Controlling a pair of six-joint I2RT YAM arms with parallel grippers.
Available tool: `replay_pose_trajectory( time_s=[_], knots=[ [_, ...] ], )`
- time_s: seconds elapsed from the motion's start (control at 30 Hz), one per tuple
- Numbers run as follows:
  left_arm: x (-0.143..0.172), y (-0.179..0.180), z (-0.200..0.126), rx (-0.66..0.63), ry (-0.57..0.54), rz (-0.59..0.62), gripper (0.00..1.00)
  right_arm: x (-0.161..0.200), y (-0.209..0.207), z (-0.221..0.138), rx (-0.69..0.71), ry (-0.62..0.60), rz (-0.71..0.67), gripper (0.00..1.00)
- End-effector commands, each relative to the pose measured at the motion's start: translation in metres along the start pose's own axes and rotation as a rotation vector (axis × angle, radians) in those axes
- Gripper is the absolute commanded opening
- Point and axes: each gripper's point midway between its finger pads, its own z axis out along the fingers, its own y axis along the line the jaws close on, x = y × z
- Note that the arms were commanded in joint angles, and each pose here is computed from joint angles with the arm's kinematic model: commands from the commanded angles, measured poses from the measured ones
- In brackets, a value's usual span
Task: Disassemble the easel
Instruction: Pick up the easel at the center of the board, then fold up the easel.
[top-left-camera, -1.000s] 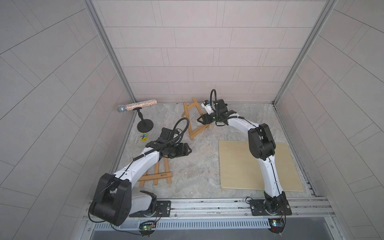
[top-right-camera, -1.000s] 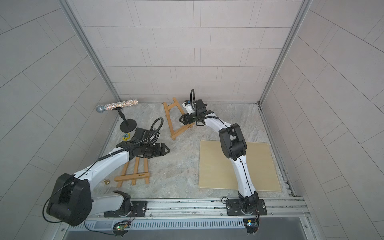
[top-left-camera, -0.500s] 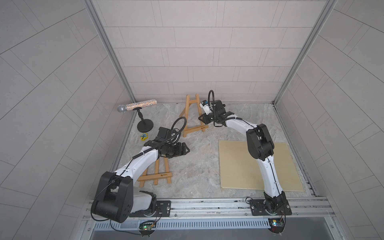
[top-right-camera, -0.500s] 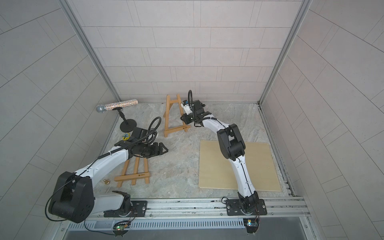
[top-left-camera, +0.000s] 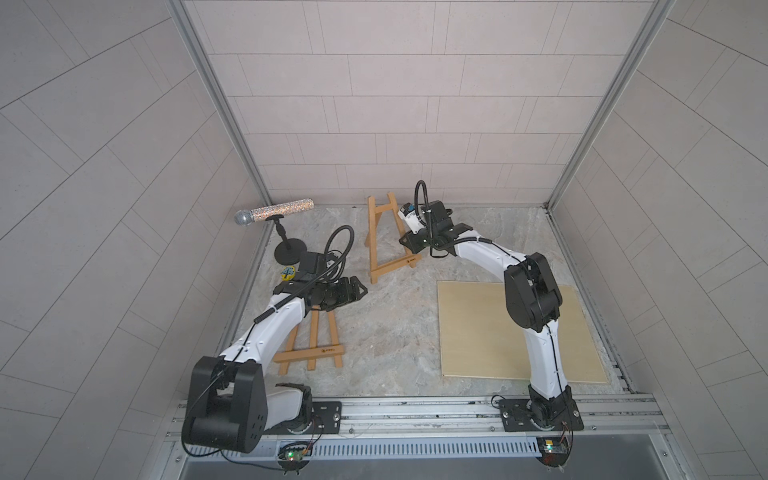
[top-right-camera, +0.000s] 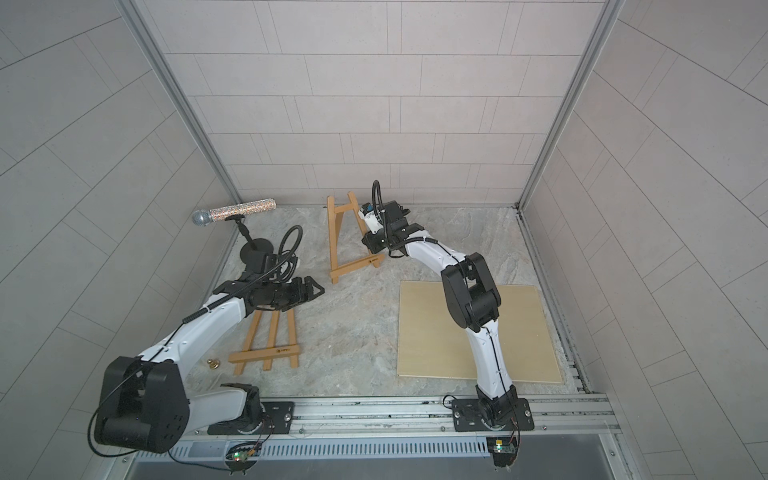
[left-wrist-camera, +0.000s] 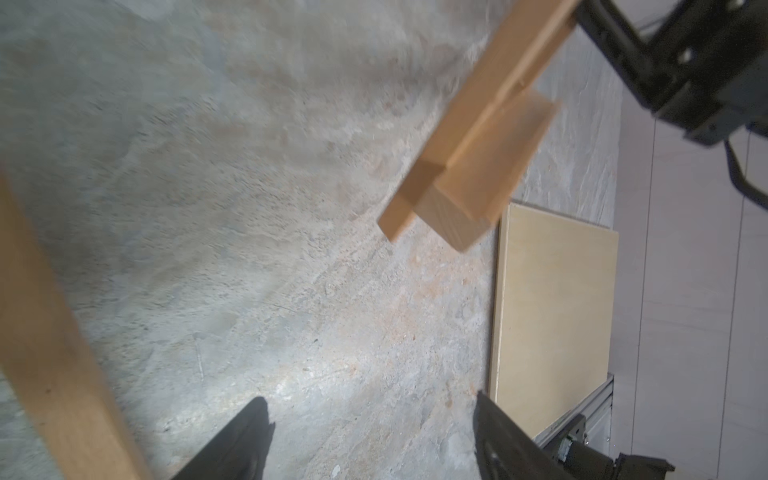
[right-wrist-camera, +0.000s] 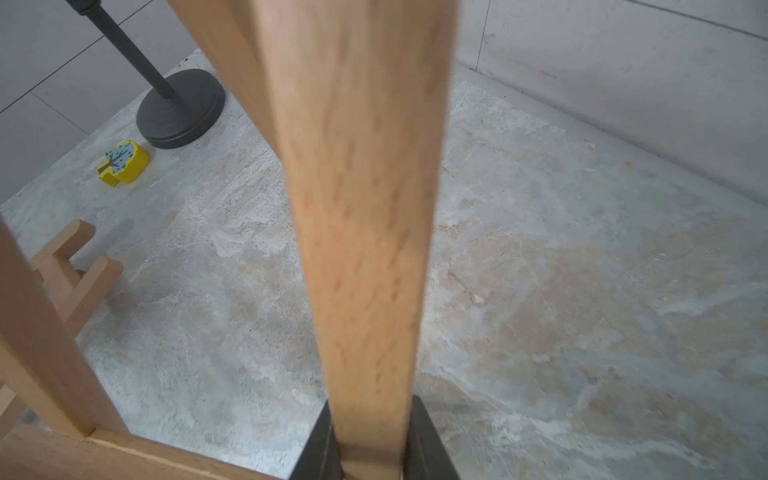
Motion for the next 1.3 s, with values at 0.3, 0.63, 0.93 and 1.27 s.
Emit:
replay_pose_trajectory(
  time_s=[0.3,0.63,0.93,1.27],
  knots=[
    [-0.08,-0.001,-0.013,0.124,-0.172,-0.114,0.83,-0.013,0.065,-0.106,-0.063,-0.046,-0.051,0.01],
    [-0.117,-0.015,0.005,0.233,-0.168,-0.132,0.84,-0.001,0.106,-0.15,-0.135,-0.076,-0.009,0.01],
    [-0.063,-0.076,0.041,0.385,0.036,-0.065,0.63,-0.003,0.113,-0.159,-0.15,-0.122,0.028,0.01],
    [-0.03,-0.127,0.047,0.533,0.11,-0.042,0.51,0.024,0.101,-0.147,-0.095,-0.071,0.056,0.02]
  ],
)
